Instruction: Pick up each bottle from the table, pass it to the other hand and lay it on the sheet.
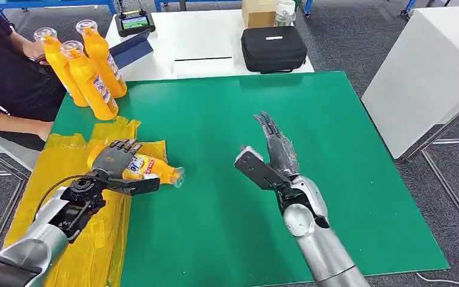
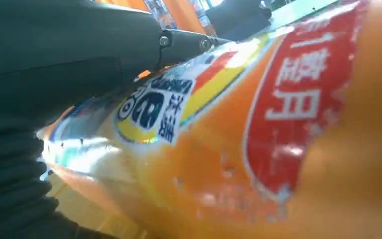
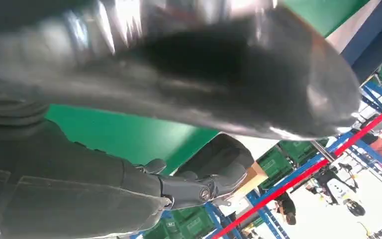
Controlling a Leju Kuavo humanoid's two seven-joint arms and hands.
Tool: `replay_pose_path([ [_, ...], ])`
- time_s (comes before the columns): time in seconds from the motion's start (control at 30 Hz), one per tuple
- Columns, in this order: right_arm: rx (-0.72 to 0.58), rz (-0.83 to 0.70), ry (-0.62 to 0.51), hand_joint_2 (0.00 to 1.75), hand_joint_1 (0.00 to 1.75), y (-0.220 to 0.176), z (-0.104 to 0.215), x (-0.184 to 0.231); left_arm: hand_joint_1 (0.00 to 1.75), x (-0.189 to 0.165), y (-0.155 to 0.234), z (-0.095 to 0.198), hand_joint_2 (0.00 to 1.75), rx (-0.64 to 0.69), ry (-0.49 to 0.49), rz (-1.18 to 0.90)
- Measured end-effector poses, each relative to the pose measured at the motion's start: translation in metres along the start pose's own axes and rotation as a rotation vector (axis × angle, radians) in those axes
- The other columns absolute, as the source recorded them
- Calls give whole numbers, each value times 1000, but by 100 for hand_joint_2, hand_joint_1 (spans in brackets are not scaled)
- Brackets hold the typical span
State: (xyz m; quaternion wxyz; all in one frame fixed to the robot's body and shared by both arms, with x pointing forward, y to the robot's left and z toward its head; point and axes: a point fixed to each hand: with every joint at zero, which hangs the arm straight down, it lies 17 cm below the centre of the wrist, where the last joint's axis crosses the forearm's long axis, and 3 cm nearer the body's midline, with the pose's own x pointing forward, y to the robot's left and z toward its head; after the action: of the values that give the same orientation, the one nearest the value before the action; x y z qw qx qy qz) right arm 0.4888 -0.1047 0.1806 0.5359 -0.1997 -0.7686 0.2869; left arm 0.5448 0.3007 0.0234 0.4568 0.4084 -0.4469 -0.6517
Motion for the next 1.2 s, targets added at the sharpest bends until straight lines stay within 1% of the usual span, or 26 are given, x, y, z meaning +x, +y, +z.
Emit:
replay_pose_path([
  [0.2,-12,9,3,0,0,-4,2,-2,0,6,-5,2,0,-47,-71,47],
  [0.3,-27,9,15,0,0,-9,6,-7,0,14,7,4,0,-23,-134,154],
  [0.43,-50,15,24,0,0,-18,10,-12,0,18,30,9,0,27,-186,283],
  [0.47,-61,16,28,0,0,-21,11,-14,0,19,39,10,0,51,-204,339],
  [0.53,-78,17,33,0,0,-26,13,-16,0,21,70,17,0,138,-262,493],
  [0.6,-94,19,40,0,0,-32,16,-20,0,15,107,26,0,260,-302,635],
  [0.67,-110,22,44,0,0,-38,19,-22,0,4,139,38,0,380,-316,724],
  [0.8,-139,26,43,0,0,-48,24,-25,0,-16,181,63,0,548,-330,823],
  [0.9,-181,6,22,0,0,-58,27,-22,0,-20,204,79,0,644,-368,986],
  [1.0,-257,-120,-92,0,0,-76,31,0,0,5,217,94,0,661,-484,1243],
  [1.13,-356,-231,-221,0,0,-105,35,30,0,54,222,103,0,665,-582,1416],
  [1.2,-381,-253,-250,0,0,-114,35,39,0,75,223,104,0,663,-606,1468],
])
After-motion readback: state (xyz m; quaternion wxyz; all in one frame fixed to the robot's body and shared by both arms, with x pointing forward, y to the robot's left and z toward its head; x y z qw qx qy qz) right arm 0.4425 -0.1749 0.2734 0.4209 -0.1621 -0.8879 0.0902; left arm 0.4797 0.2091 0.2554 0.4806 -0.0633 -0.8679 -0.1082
